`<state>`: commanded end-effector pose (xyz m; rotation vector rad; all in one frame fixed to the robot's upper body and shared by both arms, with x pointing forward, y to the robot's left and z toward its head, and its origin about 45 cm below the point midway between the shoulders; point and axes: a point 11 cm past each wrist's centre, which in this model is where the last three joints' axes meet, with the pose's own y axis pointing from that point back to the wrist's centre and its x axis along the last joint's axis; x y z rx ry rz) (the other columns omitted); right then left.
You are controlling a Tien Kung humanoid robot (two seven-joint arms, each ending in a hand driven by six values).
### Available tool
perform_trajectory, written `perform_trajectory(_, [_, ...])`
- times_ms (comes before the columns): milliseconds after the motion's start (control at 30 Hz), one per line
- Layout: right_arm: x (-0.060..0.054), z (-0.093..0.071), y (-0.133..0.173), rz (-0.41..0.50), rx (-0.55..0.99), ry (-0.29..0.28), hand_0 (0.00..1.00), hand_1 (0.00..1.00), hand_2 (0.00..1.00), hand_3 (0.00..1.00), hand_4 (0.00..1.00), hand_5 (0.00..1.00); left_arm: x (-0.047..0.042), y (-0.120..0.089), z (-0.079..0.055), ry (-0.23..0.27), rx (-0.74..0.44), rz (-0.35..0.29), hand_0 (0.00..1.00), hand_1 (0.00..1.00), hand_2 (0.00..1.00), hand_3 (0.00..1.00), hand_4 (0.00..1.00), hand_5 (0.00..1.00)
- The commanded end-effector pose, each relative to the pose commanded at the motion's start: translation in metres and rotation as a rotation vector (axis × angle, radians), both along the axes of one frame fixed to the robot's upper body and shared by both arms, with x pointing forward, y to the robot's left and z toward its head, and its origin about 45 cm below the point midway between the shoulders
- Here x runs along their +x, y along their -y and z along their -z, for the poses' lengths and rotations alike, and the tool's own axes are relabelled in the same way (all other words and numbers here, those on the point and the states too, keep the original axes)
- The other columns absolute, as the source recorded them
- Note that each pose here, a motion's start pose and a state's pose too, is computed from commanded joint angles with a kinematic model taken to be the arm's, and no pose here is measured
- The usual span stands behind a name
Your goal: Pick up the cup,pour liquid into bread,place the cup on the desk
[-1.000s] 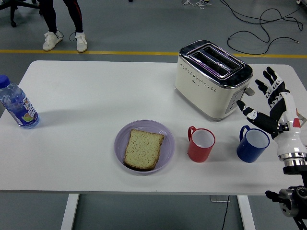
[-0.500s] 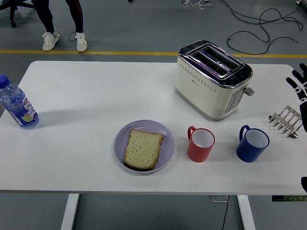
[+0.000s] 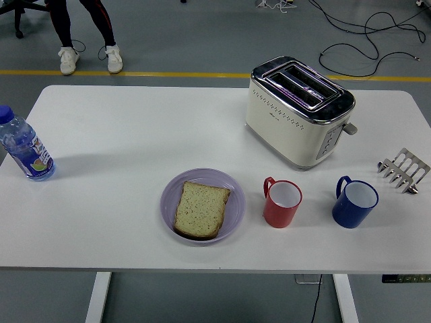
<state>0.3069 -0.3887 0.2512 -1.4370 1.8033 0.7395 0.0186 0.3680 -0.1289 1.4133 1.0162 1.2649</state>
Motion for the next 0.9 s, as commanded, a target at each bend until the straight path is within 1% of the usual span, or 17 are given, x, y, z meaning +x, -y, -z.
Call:
perform_trajectory(33, [0.0,0.002,0.002,0.006,0.016,-0.006,0.712,0.657,0.697,0.654,0.63,0.178,-0.0002,0.0,0.0,0.0,0.0,0.0,0.672,0.71,0.736,0.654,0.41,0.941])
perform_trajectory(200, [0.0,0.008,0.008,0.019,0.051,-0.02,0.712,0.657,0.697,0.654,0.63,0.178,0.0004,0.0,0.0,0.002,0.0,-0.002,0.672,0.71,0.736,0.654,0.41,0.941])
perform_trajectory(233, [0.0,0.008,0.008,0.019,0.052,-0.021,0.709,0.653,0.695,0.642,0.619,0.18,0.0005,0.0,0.0,0.002,0.0,-0.002,0.672,0.71,0.736,0.655,0.409,0.94])
perform_trajectory(533, [-0.001,0.011,0.012,0.027,0.077,-0.029,0.706,0.65,0.692,0.639,0.612,0.184,0.002,0.0,0.0,0.006,-0.001,-0.001,0.671,0.71,0.735,0.655,0.409,0.941])
perform_trajectory(900, [0.0,0.009,0.015,0.033,0.102,-0.017,0.704,0.648,0.686,0.63,0.598,0.178,0.0048,0.001,0.0,0.011,-0.003,-0.006,0.669,0.71,0.735,0.654,0.409,0.937])
